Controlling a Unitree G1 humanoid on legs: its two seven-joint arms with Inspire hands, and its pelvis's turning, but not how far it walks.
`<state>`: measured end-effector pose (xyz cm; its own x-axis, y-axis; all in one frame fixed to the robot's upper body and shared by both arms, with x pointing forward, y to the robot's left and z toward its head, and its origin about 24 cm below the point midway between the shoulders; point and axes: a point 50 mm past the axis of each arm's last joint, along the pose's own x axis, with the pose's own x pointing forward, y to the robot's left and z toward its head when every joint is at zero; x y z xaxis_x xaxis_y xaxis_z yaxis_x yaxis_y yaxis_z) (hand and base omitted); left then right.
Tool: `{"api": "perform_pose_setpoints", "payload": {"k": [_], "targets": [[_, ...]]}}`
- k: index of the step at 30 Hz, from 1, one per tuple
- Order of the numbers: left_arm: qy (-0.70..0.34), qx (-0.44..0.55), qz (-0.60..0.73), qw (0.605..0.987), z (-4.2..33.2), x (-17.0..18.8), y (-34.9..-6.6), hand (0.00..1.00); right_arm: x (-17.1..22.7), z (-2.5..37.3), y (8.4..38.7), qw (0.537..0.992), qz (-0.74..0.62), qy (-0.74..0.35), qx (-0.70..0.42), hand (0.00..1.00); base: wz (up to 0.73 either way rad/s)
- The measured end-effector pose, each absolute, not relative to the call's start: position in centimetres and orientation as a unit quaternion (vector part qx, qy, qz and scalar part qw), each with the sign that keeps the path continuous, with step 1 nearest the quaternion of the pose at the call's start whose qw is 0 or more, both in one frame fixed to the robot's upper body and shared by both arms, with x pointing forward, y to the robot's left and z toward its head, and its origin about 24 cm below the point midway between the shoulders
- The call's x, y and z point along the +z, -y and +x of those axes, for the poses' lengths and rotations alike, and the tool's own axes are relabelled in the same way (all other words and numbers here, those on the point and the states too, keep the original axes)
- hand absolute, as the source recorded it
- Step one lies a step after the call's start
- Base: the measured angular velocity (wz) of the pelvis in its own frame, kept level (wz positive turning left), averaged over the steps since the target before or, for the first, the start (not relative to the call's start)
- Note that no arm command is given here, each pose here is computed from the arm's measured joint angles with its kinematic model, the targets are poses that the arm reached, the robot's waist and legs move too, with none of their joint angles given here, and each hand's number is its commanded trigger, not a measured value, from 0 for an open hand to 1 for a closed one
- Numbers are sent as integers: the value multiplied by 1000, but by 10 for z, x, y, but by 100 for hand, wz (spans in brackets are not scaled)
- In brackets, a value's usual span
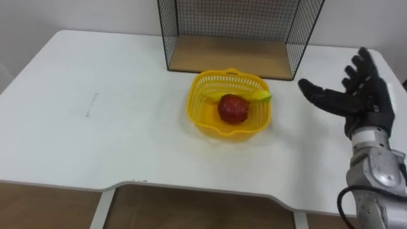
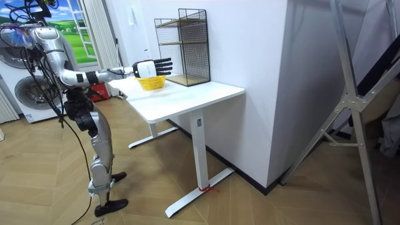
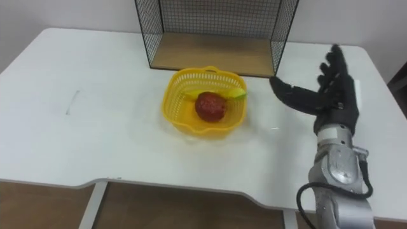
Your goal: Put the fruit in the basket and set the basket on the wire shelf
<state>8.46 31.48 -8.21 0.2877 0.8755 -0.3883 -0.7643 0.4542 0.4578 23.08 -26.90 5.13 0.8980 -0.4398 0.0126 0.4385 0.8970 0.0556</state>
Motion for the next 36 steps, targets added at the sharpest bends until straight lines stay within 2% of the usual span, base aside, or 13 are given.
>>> {"api": "perform_pose_setpoints", "payload": {"k": [9,11,16,22,25,30,36], "targets": [[-131,653,109,738,107,-26,-329,0,38,210,281,957,19,-7,-288,0,-3],[-95,667,103,732,111,-12,-330,0,37,209,280,957,19,-9,-288,0,-2],[15,661,79,746,134,27,-324,0,37,210,277,962,19,-9,-272,0,1],[56,612,59,786,153,41,-308,0,35,212,264,970,28,-1,-240,0,0],[65,565,43,821,167,44,-298,0,32,214,258,977,28,-6,-213,0,-5],[65,430,26,900,195,42,-263,0,23,218,243,986,43,-14,-160,0,2],[50,292,-17,955,214,37,-225,0,17,222,230,988,84,-22,-125,0,-3]]}}
